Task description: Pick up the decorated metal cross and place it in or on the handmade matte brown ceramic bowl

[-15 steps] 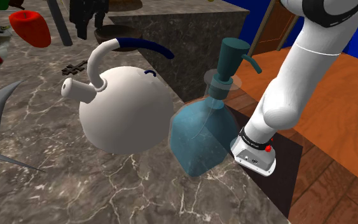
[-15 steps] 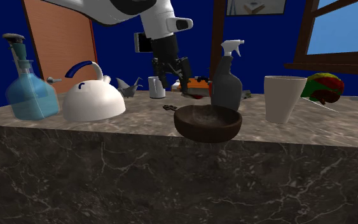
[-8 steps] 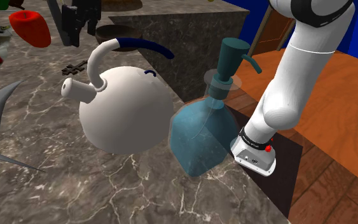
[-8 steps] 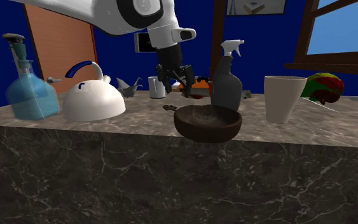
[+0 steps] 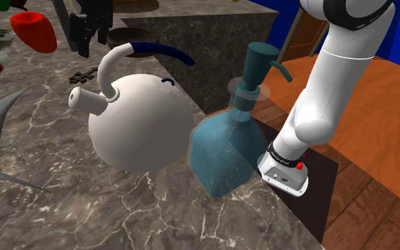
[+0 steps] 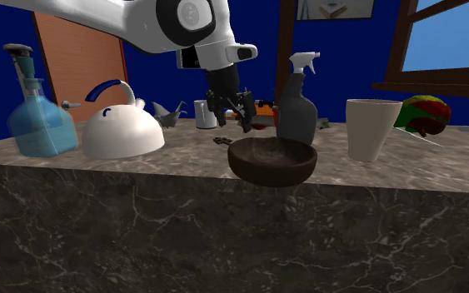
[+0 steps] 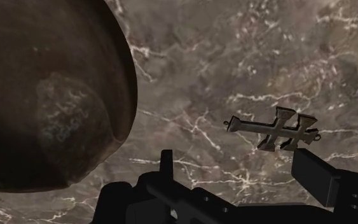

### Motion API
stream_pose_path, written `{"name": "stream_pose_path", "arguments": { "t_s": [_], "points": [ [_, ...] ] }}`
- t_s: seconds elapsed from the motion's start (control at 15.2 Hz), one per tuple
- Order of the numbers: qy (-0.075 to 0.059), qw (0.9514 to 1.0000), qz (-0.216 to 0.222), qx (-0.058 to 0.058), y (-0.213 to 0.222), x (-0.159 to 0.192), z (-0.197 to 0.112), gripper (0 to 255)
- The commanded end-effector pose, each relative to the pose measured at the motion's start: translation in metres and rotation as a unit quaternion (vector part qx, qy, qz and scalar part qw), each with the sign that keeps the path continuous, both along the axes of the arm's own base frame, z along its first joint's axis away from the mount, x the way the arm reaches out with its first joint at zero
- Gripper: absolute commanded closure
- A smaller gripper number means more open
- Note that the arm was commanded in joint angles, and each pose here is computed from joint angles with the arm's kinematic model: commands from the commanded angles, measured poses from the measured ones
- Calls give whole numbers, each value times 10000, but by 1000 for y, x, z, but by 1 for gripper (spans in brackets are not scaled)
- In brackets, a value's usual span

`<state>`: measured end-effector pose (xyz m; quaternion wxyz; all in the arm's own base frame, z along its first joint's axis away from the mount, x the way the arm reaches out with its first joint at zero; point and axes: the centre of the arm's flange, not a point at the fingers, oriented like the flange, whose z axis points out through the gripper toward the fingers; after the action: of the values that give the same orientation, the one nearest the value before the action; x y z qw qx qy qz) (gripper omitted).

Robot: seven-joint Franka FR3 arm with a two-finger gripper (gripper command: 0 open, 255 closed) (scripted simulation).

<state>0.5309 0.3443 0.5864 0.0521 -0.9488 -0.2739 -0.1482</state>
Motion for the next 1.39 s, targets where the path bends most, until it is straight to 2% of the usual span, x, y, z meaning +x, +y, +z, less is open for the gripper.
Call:
{"name": "stream_pose_path", "arguments": {
  "t_s": [0.0, 0.07, 0.66, 0.73, 0.86, 1.06, 1.12, 1.32],
  "points": [
    [0, 10000, 0, 0, 0, 0, 0, 0],
    [0, 10000, 0, 0, 0, 0, 0, 255],
    [0, 10000, 0, 0, 0, 0, 0, 255],
    [0, 10000, 0, 0, 0, 0, 0, 0],
    [254, 9992, -287, -126, 23, -13, 1, 0],
    [634, 9949, -715, -314, 60, -31, 2, 0],
    [711, 9936, -803, -352, 68, -34, 3, 0],
    [711, 9936, -803, -352, 69, -32, -13, 0]
  ]
}}
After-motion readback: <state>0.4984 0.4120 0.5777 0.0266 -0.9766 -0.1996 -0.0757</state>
